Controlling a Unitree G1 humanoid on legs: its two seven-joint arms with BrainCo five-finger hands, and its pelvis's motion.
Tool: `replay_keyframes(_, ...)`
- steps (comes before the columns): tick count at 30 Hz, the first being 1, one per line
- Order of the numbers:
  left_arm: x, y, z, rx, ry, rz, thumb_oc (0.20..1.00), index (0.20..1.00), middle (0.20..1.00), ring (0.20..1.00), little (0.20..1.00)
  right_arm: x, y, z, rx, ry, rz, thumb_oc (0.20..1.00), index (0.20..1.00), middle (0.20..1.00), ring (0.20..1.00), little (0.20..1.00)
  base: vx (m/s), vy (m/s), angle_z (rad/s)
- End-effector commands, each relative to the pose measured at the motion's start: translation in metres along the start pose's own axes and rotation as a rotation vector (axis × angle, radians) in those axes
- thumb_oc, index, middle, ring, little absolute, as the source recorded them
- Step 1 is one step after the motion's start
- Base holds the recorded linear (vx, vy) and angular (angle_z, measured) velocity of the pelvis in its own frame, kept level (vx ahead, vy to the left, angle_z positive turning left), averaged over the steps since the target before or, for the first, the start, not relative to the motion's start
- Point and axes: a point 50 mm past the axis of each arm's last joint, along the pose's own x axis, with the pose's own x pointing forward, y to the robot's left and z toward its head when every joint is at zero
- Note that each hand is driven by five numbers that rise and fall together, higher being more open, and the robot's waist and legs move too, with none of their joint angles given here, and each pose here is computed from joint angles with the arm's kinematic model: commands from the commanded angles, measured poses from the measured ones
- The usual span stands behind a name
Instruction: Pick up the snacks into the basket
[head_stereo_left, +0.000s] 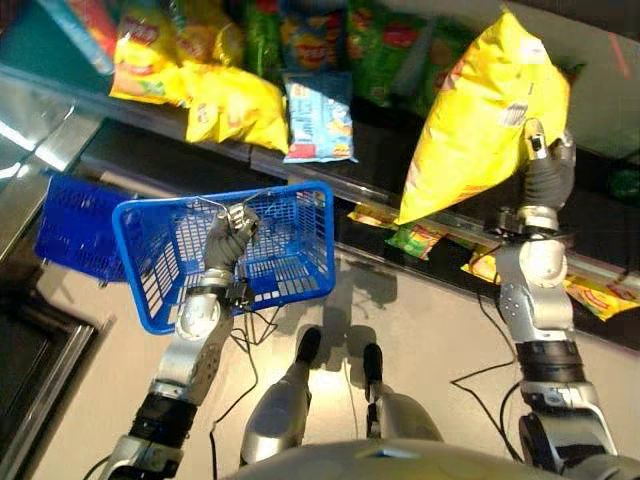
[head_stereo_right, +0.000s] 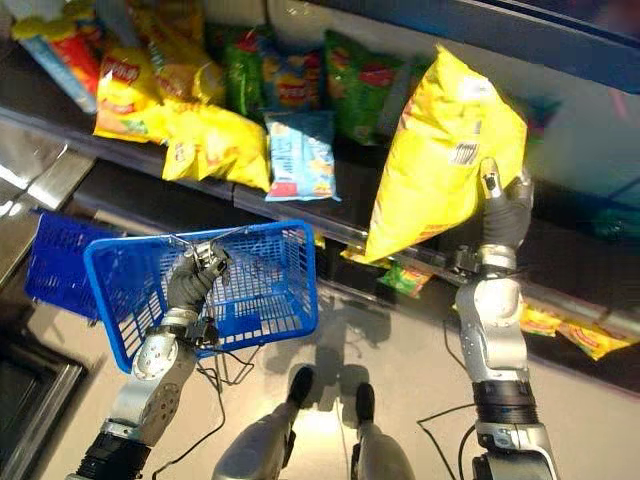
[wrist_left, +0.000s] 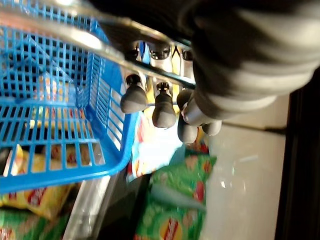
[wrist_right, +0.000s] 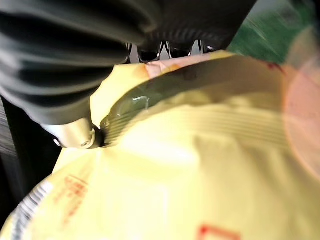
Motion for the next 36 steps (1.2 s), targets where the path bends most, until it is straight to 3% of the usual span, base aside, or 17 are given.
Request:
replay_keyframes(1, 0.002, -0.016, 0.044, -0.063, -0.245, -0.117, 0.2, 0.2, 0.2, 0.2, 0.2, -0.012, 0.003, 0.003, -0.083, -0.05, 0.114, 0.2, 0.2, 0.2, 0.2, 0.2, 0.0, 0.023, -0.34)
replay_keyframes(7, 0.014, -0.038, 0.052, -0.106, -0.271, -0.222, 0.2, 0.2, 0.2, 0.2, 0.2, -0.049, 0.031, -0.046, -0.174, 0.202, 0.383, 0.2, 0.2, 0.2, 0.2, 0.2, -0.02, 0.001, -0.15)
replay_keyframes(11, 0.031, -0.078, 0.064, -0.209, -0.309, -0.363, 0.2, 0.2, 0.2, 0.2, 0.2, -0.072, 0.067, -0.095, -0.322, 0.38, 0.642, 0.2, 0.2, 0.2, 0.2, 0.2, -0.1, -0.017, -0.01)
replay_keyframes(16, 0.038, -0.115, 0.083, -0.278, -0.352, -0.498, 0.2, 0.2, 0.2, 0.2, 0.2, -0.081, 0.101, -0.116, -0.498, 0.385, 0.876, 0.2, 0.2, 0.2, 0.2, 0.2, -0.06, -0.033, 0.01)
replay_keyframes(22, 0.044, -0.155, 0.108, -0.345, -0.413, -0.62, 0.2, 0.2, 0.2, 0.2, 0.2, -0.091, 0.125, -0.139, -0.635, 0.427, 1.012, 0.2, 0.2, 0.2, 0.2, 0.2, -0.04, -0.031, 0.27)
replay_keyframes(29, 0.04, -0.182, 0.123, -0.424, -0.437, -0.701, 0.2, 0.2, 0.2, 0.2, 0.2, -0.094, 0.138, -0.149, -0.729, 0.428, 1.078, 0.2, 0.2, 0.2, 0.2, 0.2, -0.02, -0.015, 0.16)
replay_keyframes(33, 0.033, -0.201, 0.123, -0.481, -0.397, -0.76, 0.2, 0.2, 0.2, 0.2, 0.2, -0.079, 0.192, -0.124, -0.682, 0.273, 1.113, 0.2, 0.2, 0.2, 0.2, 0.2, -0.02, 0.009, 0.13)
replay_keyframes(36, 0.029, -0.214, 0.129, -0.513, -0.377, -0.817, 0.2, 0.2, 0.2, 0.2, 0.2, -0.073, 0.198, -0.119, -0.724, 0.227, 1.114, 0.2, 0.2, 0.2, 0.2, 0.2, -0.01, -0.006, 0.0)
